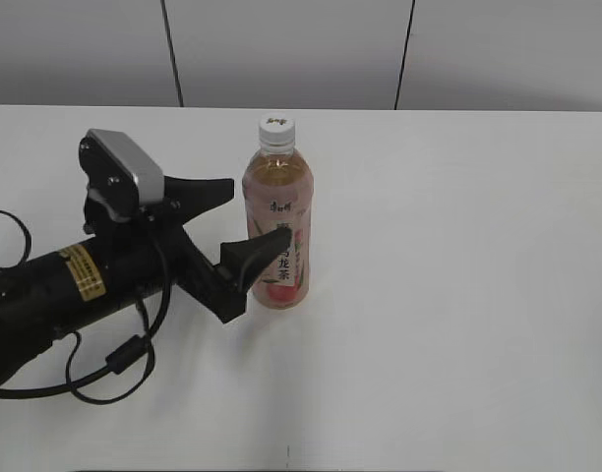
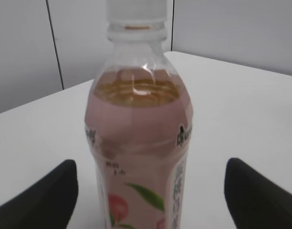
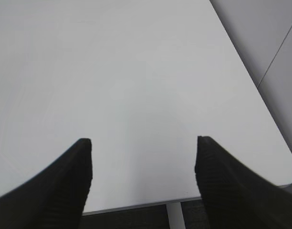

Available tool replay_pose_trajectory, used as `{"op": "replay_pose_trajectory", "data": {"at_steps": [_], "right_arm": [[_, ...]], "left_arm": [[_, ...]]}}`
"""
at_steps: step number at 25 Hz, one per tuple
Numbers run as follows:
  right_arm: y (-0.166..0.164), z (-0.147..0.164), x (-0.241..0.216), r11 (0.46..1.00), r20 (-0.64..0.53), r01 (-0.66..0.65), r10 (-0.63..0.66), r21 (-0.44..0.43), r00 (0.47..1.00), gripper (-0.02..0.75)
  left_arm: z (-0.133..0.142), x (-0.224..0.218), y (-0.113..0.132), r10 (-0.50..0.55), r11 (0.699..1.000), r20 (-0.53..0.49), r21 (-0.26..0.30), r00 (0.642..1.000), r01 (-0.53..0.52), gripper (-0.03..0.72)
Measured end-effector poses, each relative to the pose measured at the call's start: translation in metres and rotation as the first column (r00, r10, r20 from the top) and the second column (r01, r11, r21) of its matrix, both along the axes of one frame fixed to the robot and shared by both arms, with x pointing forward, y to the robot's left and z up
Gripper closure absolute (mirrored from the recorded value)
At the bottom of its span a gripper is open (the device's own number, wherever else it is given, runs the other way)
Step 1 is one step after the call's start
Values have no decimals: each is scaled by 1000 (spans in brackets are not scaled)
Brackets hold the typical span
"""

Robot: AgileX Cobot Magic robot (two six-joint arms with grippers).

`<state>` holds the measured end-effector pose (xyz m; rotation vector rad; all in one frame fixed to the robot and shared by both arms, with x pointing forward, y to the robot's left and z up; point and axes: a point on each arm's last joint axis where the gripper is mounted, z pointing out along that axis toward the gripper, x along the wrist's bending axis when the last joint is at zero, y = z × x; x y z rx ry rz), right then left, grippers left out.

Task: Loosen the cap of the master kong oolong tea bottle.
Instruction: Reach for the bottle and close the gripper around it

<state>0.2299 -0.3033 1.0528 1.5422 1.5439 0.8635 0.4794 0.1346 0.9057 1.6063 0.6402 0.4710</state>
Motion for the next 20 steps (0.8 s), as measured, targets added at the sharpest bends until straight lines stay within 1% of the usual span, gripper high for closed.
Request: {"op": "replay_pose_trajectory", "data": {"at_steps": [2, 8, 10, 17, 20], "right_arm": [[0, 0, 0, 1000, 0, 0, 0, 0, 1000, 226], [0, 0, 0, 1000, 0, 0, 0, 0, 1000, 226], [0, 0, 0, 1000, 0, 0, 0, 0, 1000, 226], [0, 0, 0, 1000, 0, 0, 0, 0, 1000, 226], [0, 0, 0, 1000, 0, 0, 0, 0, 1000, 226]], "left_arm": [[4, 5, -4, -9, 1000, 22, -7, 1000, 9, 119], [9, 19, -12, -28, 999, 37, 32, 999, 26, 115], [9, 22, -14, -31, 999, 42, 35, 999, 30, 115], [-6, 35, -22, -38, 999, 8, 30, 999, 38, 114], [-10, 41, -26, -43, 999, 10, 29, 999, 43, 113]]}}
